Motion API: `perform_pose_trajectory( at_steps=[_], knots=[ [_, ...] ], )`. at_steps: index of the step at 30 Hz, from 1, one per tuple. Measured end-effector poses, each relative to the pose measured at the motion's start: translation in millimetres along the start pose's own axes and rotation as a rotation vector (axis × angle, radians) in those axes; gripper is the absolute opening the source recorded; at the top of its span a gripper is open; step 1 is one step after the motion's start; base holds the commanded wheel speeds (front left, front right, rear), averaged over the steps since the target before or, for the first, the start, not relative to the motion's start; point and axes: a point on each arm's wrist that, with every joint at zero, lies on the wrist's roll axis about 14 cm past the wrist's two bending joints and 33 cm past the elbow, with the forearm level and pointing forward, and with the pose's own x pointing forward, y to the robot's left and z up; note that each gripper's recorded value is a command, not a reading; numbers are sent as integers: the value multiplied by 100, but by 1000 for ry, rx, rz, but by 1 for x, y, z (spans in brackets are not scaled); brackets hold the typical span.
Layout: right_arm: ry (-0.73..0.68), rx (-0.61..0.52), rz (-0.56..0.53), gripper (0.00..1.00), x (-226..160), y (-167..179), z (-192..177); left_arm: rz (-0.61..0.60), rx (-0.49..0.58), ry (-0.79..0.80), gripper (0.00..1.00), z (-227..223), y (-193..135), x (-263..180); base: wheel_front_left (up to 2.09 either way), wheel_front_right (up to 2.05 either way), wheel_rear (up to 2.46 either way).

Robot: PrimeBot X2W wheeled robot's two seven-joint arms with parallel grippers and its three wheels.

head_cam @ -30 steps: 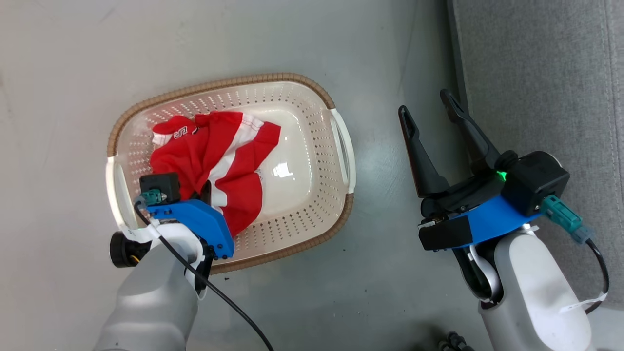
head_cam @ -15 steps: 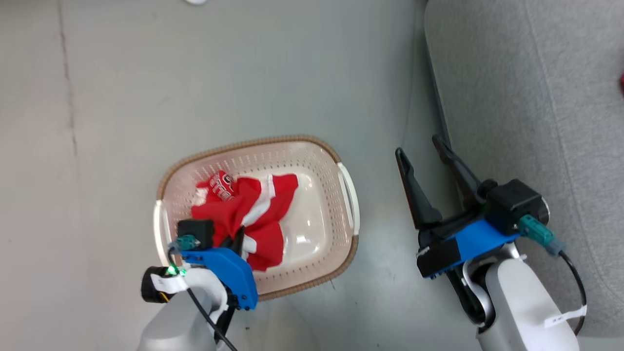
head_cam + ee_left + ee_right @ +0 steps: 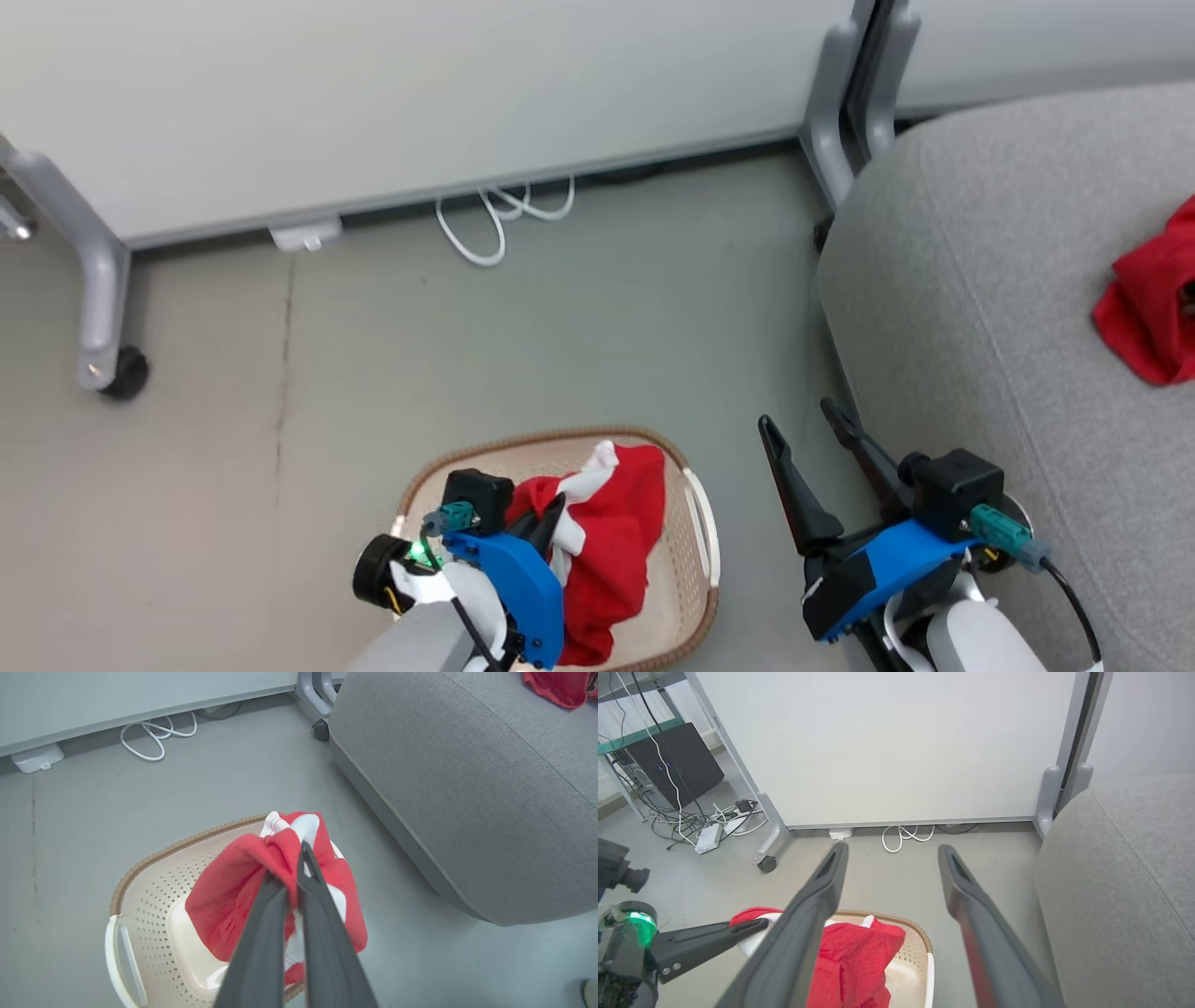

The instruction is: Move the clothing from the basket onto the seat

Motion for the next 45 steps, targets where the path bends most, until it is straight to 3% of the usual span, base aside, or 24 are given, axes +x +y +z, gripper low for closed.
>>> perform_pose_trajectory(
  at_steps=[9,29,34,45],
  knots=[
    [-69,-5,39,100,-25,21,26,-78,139,-160,0,55,-39,-24,0,0,0],
    [-96,-7,56,100,-37,30,37,-220,319,-445,0,182,-97,-46,0,0,0],
    [-91,-4,60,100,-37,32,35,-257,365,-470,0,200,-112,-48,0,0,0],
    [-70,9,62,100,-35,32,28,-282,357,-453,0,200,-117,-42,0,0,0]
  ],
)
